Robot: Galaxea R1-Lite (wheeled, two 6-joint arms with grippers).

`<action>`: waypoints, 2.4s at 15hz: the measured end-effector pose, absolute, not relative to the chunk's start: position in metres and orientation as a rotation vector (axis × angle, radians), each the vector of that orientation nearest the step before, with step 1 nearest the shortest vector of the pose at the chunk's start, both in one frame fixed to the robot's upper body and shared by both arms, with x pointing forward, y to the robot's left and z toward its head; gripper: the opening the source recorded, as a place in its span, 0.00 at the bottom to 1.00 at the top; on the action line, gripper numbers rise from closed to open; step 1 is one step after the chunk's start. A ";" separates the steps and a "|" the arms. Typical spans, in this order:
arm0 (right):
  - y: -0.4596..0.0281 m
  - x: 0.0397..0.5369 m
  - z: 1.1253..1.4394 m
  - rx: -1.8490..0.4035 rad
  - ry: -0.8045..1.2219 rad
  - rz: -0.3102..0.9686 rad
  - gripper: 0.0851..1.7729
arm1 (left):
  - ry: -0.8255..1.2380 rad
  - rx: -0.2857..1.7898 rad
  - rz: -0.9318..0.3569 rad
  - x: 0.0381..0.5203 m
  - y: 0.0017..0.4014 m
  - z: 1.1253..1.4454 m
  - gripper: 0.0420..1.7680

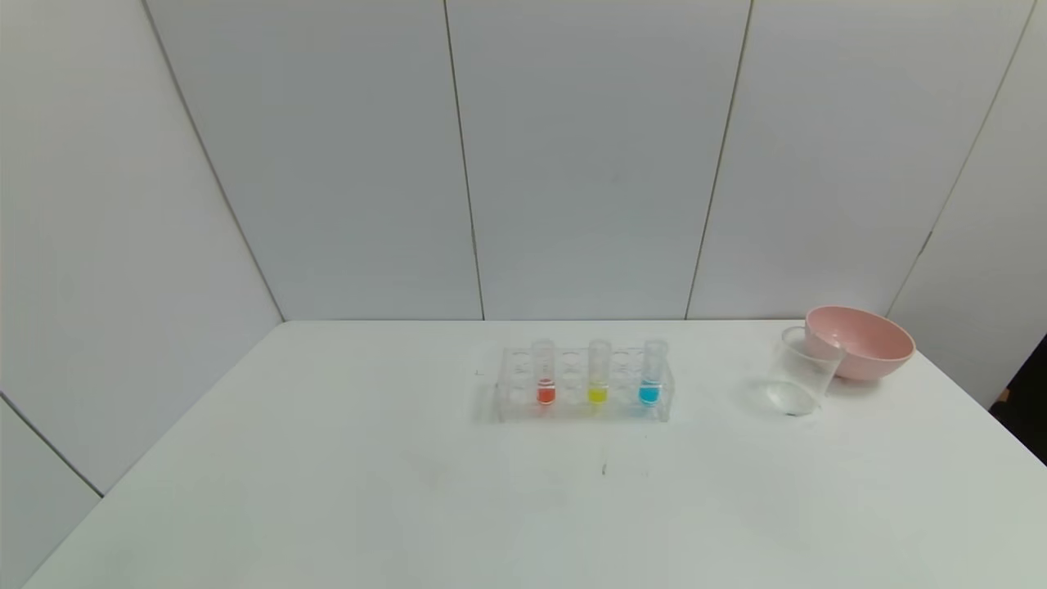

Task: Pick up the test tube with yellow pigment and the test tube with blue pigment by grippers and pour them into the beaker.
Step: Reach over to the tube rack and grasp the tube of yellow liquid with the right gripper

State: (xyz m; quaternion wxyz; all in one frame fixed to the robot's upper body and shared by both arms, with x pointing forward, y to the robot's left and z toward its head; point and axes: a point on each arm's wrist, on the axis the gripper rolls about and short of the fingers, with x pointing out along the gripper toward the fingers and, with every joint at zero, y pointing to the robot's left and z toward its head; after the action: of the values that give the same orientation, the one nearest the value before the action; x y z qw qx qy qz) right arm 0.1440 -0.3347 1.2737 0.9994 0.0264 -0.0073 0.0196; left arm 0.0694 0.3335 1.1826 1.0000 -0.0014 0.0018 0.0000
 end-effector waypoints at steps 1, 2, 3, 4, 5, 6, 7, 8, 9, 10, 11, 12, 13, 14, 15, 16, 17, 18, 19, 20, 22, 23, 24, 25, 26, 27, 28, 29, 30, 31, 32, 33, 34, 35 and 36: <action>-0.334 0.159 1.279 0.050 -0.008 0.047 0.96 | 0.004 -0.003 0.000 0.069 0.334 1.183 1.00; -0.332 0.174 1.284 0.047 -0.003 0.055 0.96 | 0.004 -0.003 0.000 0.069 0.334 1.183 1.00; -0.330 0.188 1.285 0.044 0.010 0.056 0.96 | 0.004 -0.003 0.000 0.069 0.334 1.183 1.00; -0.326 0.202 1.286 0.043 0.025 0.047 0.96 | 0.004 -0.003 0.000 0.069 0.334 1.183 1.00; -0.320 0.215 1.284 0.039 0.042 0.036 0.96 | 0.004 -0.003 0.000 0.069 0.334 1.183 1.00; -0.313 0.224 1.283 0.036 0.050 0.038 0.96 | 0.004 -0.003 0.000 0.069 0.334 1.183 1.00; -0.303 0.233 1.280 0.030 0.068 0.039 0.96 | 0.004 -0.003 0.000 0.069 0.334 1.183 1.00; -0.293 0.239 1.279 0.028 0.083 0.039 0.96 | 0.004 -0.003 0.000 0.069 0.334 1.183 1.00; -0.283 0.243 1.277 0.031 0.100 0.043 0.96 | 0.004 -0.003 0.000 0.069 0.334 1.183 1.00; -0.270 0.246 1.275 0.040 0.114 0.051 0.96 | 0.004 -0.003 0.000 0.069 0.334 1.183 1.00; -0.257 0.246 1.273 0.043 0.125 0.056 0.96 | 0.004 -0.003 0.000 0.069 0.334 1.183 1.00; -0.242 0.245 1.271 0.041 0.137 0.069 0.96 | 0.004 -0.003 0.000 0.069 0.334 1.183 1.00; -0.227 0.243 1.268 0.033 0.146 0.086 0.96 | 0.004 -0.003 0.000 0.069 0.334 1.183 1.00; -0.212 0.240 1.266 0.030 0.152 0.097 0.96 | 0.004 -0.003 0.000 0.069 0.334 1.183 1.00; -0.196 0.238 1.265 0.039 0.157 0.106 0.96 | 0.004 -0.003 0.000 0.069 0.334 1.183 1.00; -0.181 0.237 1.264 0.050 0.160 0.114 0.96 | 0.004 -0.003 0.000 0.069 0.334 1.183 1.00; -0.168 0.238 1.263 0.059 0.160 0.121 0.96 | 0.004 -0.003 0.000 0.069 0.334 1.183 1.00; -0.155 0.240 1.263 0.065 0.160 0.125 0.96 | 0.004 -0.003 0.000 0.069 0.334 1.183 1.00; -0.142 0.242 1.262 0.072 0.161 0.134 0.96 | 0.004 -0.003 0.000 0.069 0.334 1.183 1.00; -0.129 0.244 1.261 0.073 0.164 0.147 0.96 | 0.004 -0.003 0.000 0.069 0.334 1.183 1.00; -0.105 0.247 1.258 0.071 0.161 0.159 0.96 | 0.004 -0.003 0.000 0.069 0.334 1.183 1.00; -0.095 0.249 1.257 0.072 0.157 0.151 0.96 | 0.004 -0.002 0.000 0.069 0.334 1.183 1.00; -0.084 0.252 1.254 0.070 0.156 0.151 0.96 | 0.004 -0.003 0.000 0.069 0.334 1.183 1.00; -0.075 0.255 1.251 0.066 0.158 0.157 0.96 | 0.004 -0.003 0.000 0.069 0.334 1.183 1.00; -0.067 0.258 1.247 0.065 0.161 0.166 0.96 | 0.004 -0.003 0.000 0.069 0.334 1.183 1.00; -0.059 0.262 1.243 0.061 0.167 0.174 0.96 | 0.004 -0.003 0.000 0.069 0.334 1.183 1.00; -0.052 0.268 1.239 0.060 0.172 0.179 0.96 | 0.004 -0.003 0.000 0.069 0.334 1.183 1.00; -0.047 0.275 1.234 0.059 0.177 0.177 0.96 | 0.004 -0.003 0.000 0.069 0.334 1.183 1.00; -0.043 0.284 1.229 0.055 0.183 0.168 0.96 | 0.004 -0.003 0.000 0.069 0.334 1.183 1.00; -0.042 0.294 1.224 0.050 0.189 0.157 0.96 | 0.004 -0.002 0.000 0.069 0.334 1.183 1.00; -0.041 0.304 1.220 0.047 0.198 0.162 0.96 | 0.004 -0.003 0.000 0.069 0.334 1.183 1.00; -0.040 0.314 1.217 0.048 0.203 0.163 0.96 | 0.004 -0.003 0.000 0.069 0.334 1.183 1.00; -0.040 0.322 1.215 0.049 0.205 0.154 0.96 | 0.004 -0.003 0.000 0.069 0.334 1.183 1.00; -0.040 0.331 1.213 0.047 0.202 0.141 0.96 | 0.004 -0.003 0.000 0.069 0.334 1.183 1.00; -0.039 0.341 1.211 0.043 0.202 0.138 0.96 | 0.004 -0.003 0.000 0.069 0.334 1.183 1.00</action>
State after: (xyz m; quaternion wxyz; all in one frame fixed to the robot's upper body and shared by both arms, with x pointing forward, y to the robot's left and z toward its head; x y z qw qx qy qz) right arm 0.3410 -0.0392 1.2107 0.9923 0.0215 0.1007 0.0688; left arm 0.0694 0.3335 1.1826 1.0000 -0.0014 0.0018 -0.0002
